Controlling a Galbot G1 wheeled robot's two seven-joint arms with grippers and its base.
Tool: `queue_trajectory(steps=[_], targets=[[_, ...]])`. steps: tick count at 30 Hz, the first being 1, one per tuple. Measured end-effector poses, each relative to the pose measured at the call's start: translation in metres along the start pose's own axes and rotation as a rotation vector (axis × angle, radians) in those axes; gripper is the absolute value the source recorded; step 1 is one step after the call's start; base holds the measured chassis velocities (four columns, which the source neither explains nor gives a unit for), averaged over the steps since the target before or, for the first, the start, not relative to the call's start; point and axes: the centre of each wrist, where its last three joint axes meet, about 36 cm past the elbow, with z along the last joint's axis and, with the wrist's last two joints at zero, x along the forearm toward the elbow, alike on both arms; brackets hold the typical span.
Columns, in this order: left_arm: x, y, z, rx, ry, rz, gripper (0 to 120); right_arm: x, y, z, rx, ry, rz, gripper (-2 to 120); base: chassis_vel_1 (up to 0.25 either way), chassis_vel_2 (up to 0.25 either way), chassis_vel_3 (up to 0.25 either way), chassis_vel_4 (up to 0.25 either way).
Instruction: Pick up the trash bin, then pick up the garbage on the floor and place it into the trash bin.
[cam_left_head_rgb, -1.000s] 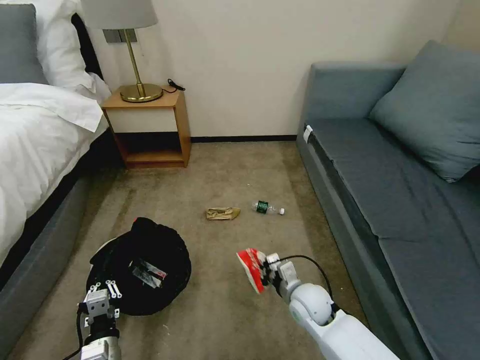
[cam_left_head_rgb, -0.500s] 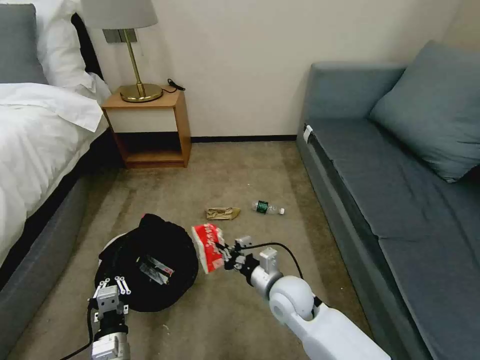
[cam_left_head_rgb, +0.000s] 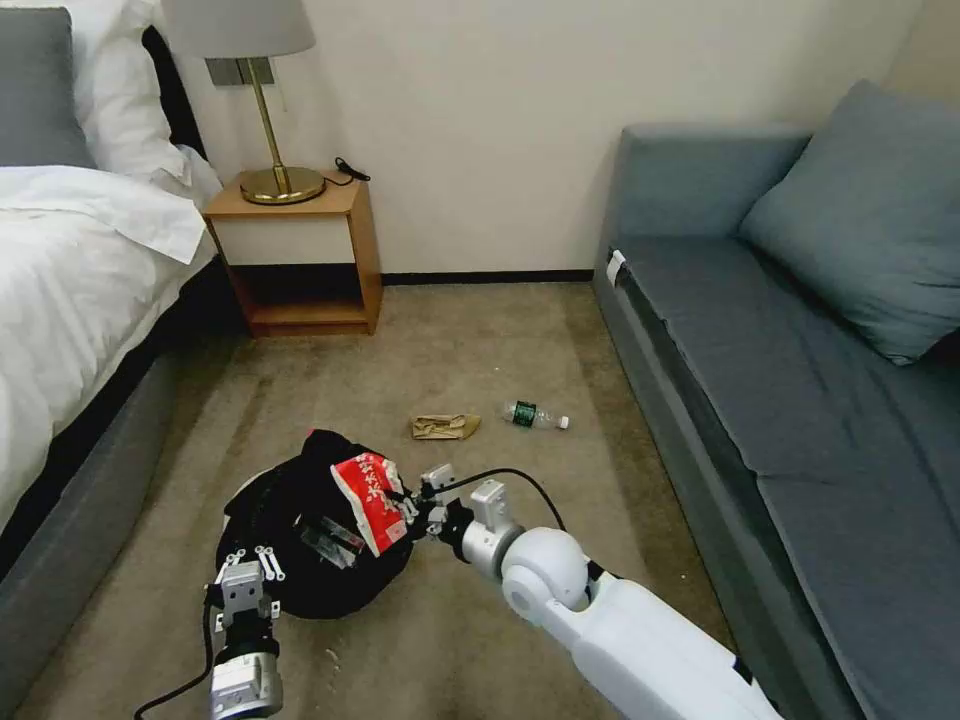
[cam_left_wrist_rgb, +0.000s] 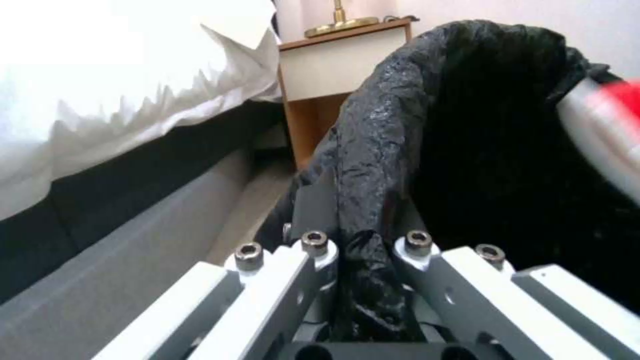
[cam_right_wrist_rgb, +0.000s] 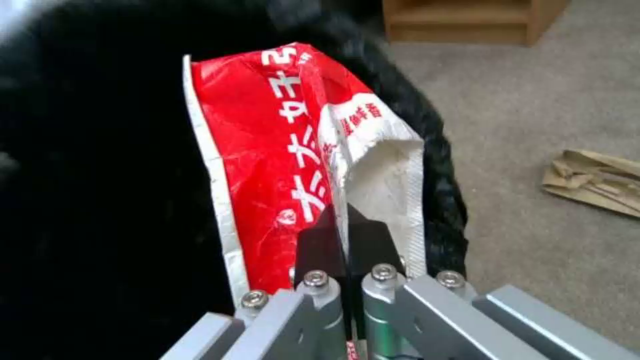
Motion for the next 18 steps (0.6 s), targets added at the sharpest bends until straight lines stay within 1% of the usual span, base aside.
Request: queue_trajectory(steps=[4, 5, 7, 9, 10, 11, 12, 13, 14, 15, 16, 17, 18], targets=[[0.0, -0.005, -0.004, 0.015, -0.003, 0.006, 4, -0.013, 0.001, 0.002, 0.006, 0.011, 0.01, -1, 0.0, 0.0, 0.0, 0.0], [0.001, -0.007, -0.006, 0.023, -0.006, 0.009, 4, -0.017, 0.002, 0.003, 0.011, 0.015, 0.011, 4, 0.0, 0.0, 0.0, 0.0], [0.001, -0.008, -0.008, 0.028, -0.007, 0.01, 4, -0.02, 0.003, 0.004, 0.017, 0.018, 0.012, 4, 0.0, 0.0, 0.0, 0.0], [0.001, -0.01, -0.011, 0.037, -0.009, 0.013, 4, -0.026, 0.009, 0.005, 0.037, 0.021, 0.019, 11, 0.0, 0.0, 0.0, 0.0], [0.001, -0.009, -0.012, 0.039, -0.011, 0.013, 4, -0.028, 0.011, 0.004, 0.043, 0.019, 0.021, 16, 0.0, 0.0, 0.0, 0.0], [0.001, -0.009, -0.012, 0.039, -0.011, 0.013, 4, -0.028, 0.011, 0.004, 0.043, 0.019, 0.021, 16, 0.0, 0.0, 0.0, 0.0], [0.001, -0.009, -0.012, 0.039, -0.012, 0.013, 4, -0.029, 0.013, 0.004, 0.046, 0.017, 0.022, 19, 0.0, 0.0, 0.0, 0.0], [0.0, -0.007, -0.013, 0.036, -0.014, 0.011, 4, -0.031, 0.015, 0.004, 0.049, 0.013, 0.02, 23, 0.0, 0.0, 0.0, 0.0], [-0.001, -0.005, -0.013, 0.031, -0.015, 0.009, 4, -0.031, 0.018, 0.003, 0.052, 0.01, 0.017, 30, 0.0, 0.0, 0.0, 0.0], [-0.001, -0.005, -0.013, 0.031, -0.015, 0.009, 4, -0.031, 0.018, 0.003, 0.052, 0.01, 0.017, 30, 0.0, 0.0, 0.0, 0.0], [-0.001, -0.003, -0.012, 0.028, -0.016, 0.006, 4, -0.031, 0.019, 0.003, 0.053, 0.006, 0.015, 33, 0.0, 0.0, 0.0, 0.0], [-0.003, 0.001, -0.012, 0.023, -0.018, 0.001, 4, -0.029, 0.023, 0.001, 0.054, -0.011, 0.01, 39, 0.0, 0.0, 0.0, 0.0], [-0.004, 0.005, -0.012, 0.019, -0.019, -0.005, 4, -0.026, 0.026, 0.0, 0.043, -0.047, 0.008, 50, 0.0, 0.0, 0.0, 0.0]])
